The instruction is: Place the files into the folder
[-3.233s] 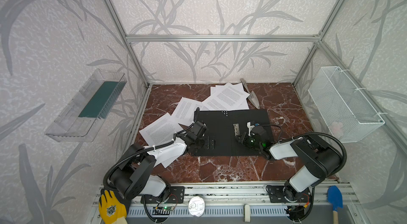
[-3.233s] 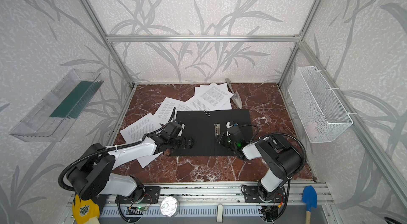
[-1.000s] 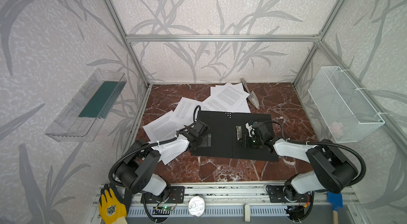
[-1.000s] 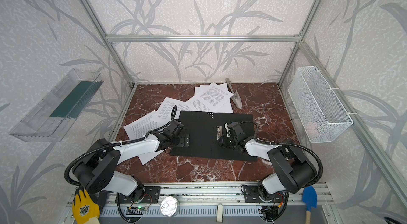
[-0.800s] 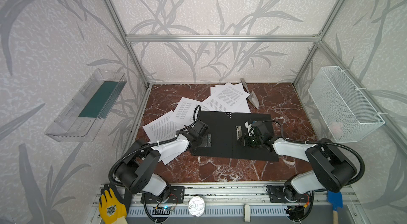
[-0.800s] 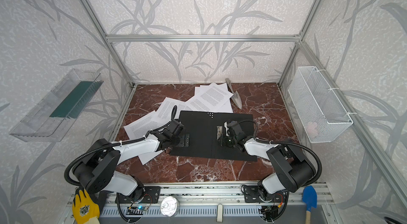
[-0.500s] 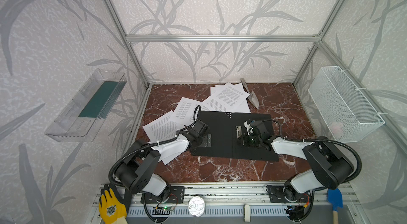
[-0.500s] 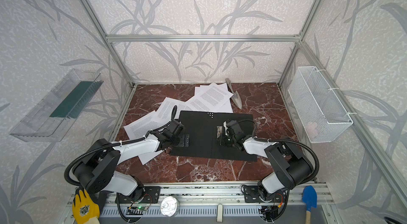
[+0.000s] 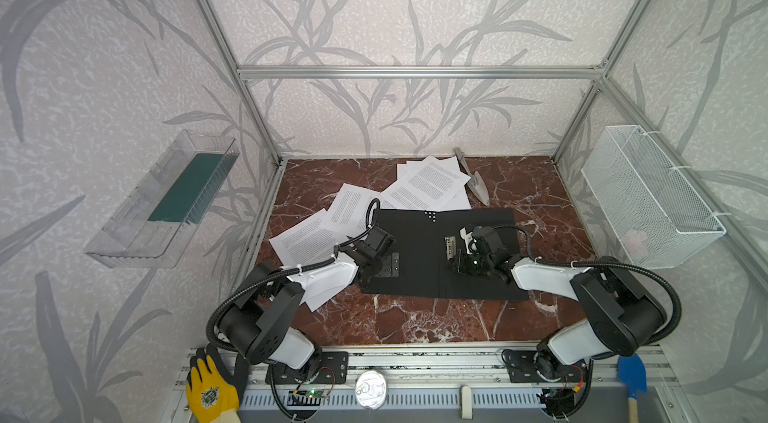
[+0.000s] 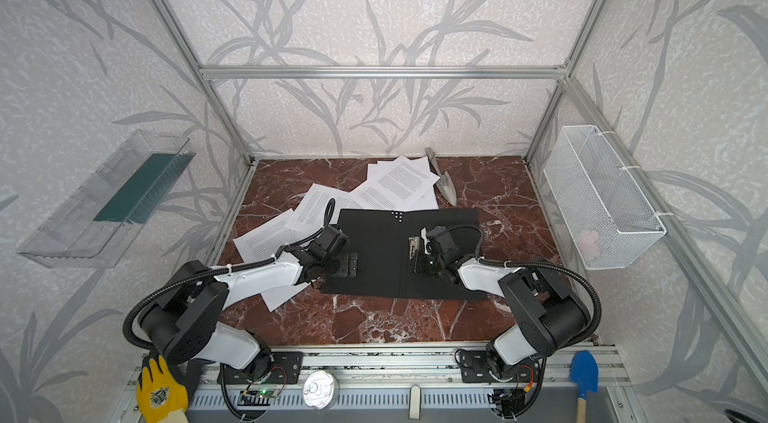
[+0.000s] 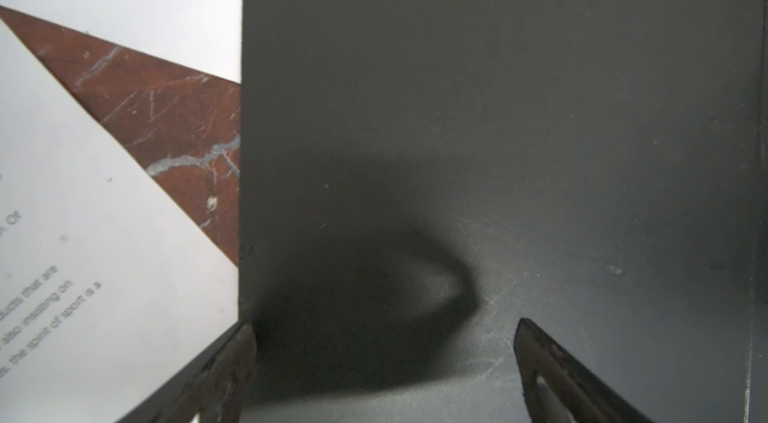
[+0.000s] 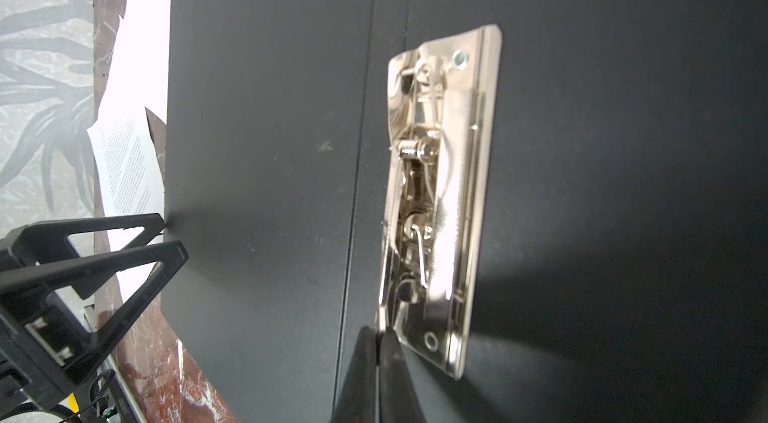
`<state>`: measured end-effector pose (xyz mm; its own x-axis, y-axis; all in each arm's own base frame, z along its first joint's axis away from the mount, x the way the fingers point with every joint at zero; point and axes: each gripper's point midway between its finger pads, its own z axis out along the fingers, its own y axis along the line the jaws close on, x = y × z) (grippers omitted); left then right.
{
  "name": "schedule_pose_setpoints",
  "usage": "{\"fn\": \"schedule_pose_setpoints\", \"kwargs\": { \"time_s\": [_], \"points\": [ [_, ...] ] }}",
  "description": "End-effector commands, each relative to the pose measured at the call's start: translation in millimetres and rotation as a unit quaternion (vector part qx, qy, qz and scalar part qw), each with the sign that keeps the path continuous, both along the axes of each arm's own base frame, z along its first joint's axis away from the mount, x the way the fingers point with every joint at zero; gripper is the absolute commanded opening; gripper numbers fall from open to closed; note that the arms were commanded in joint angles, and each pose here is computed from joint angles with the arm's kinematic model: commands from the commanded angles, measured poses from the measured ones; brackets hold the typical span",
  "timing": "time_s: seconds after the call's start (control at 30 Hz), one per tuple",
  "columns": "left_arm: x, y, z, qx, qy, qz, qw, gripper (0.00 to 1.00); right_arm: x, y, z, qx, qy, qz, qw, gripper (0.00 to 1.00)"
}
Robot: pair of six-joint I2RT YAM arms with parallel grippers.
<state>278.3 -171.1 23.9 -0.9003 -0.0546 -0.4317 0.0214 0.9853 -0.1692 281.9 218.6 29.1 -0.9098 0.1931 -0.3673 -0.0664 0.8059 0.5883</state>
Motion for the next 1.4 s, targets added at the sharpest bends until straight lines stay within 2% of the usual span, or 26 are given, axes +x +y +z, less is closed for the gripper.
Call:
{"fn": "schedule_pose_setpoints", "kwargs": {
  "time_s": [0.0, 0.27, 0.47, 0.67, 0.8, 0.93, 1.07, 1.17, 1.23, 1.37],
  "points": [
    [-34, 23, -33, 0.046, 0.083, 0.012, 0.995, 0.98, -4, -22, -23, -0.06, 0.006, -0.013, 0.998, 0.0],
    [-34, 27, -37, 0.059, 0.087, 0.017, 0.994, 0.97, -18, -42, -50, -0.111, 0.037, -0.025, 0.993, 0.0],
    [-34, 28, -39, 0.061, 0.088, 0.019, 0.994, 0.97, -24, -65, -67, -0.158, 0.058, -0.062, 0.984, 0.0],
    [-34, 25, -41, 0.056, 0.092, 0.013, 0.994, 0.97, -28, -57, -85, -0.141, 0.073, -0.059, 0.986, 0.0],
    [-31, 14, -37, 0.035, 0.096, 0.003, 0.995, 0.96, -26, -45, -74, -0.11, 0.062, -0.052, 0.991, 0.0],
    [-20, 7, -7, 0.009, 0.062, 0.019, 0.998, 0.93, -23, -38, -56, -0.082, 0.044, -0.063, 0.994, 0.0],
    [-6, 15, 52, 0.002, -0.008, 0.04, 0.999, 0.92, -21, -33, -48, -0.064, 0.038, -0.065, 0.995, 0.0],
    [-1, 2, 87, -0.045, -0.053, 0.019, 0.997, 0.87, -21, -27, -45, -0.044, 0.038, -0.061, 0.996, 0.0],
    [-2, -12, 97, -0.078, -0.054, 0.002, 0.995, 0.83, -21, -21, -43, -0.025, 0.039, -0.058, 0.997, 0.0],
    [-4, -39, 97, -0.112, -0.039, -0.026, 0.993, 0.61, -21, -9, -40, 0.009, 0.041, -0.057, 0.997, 0.0]
  ]
}}
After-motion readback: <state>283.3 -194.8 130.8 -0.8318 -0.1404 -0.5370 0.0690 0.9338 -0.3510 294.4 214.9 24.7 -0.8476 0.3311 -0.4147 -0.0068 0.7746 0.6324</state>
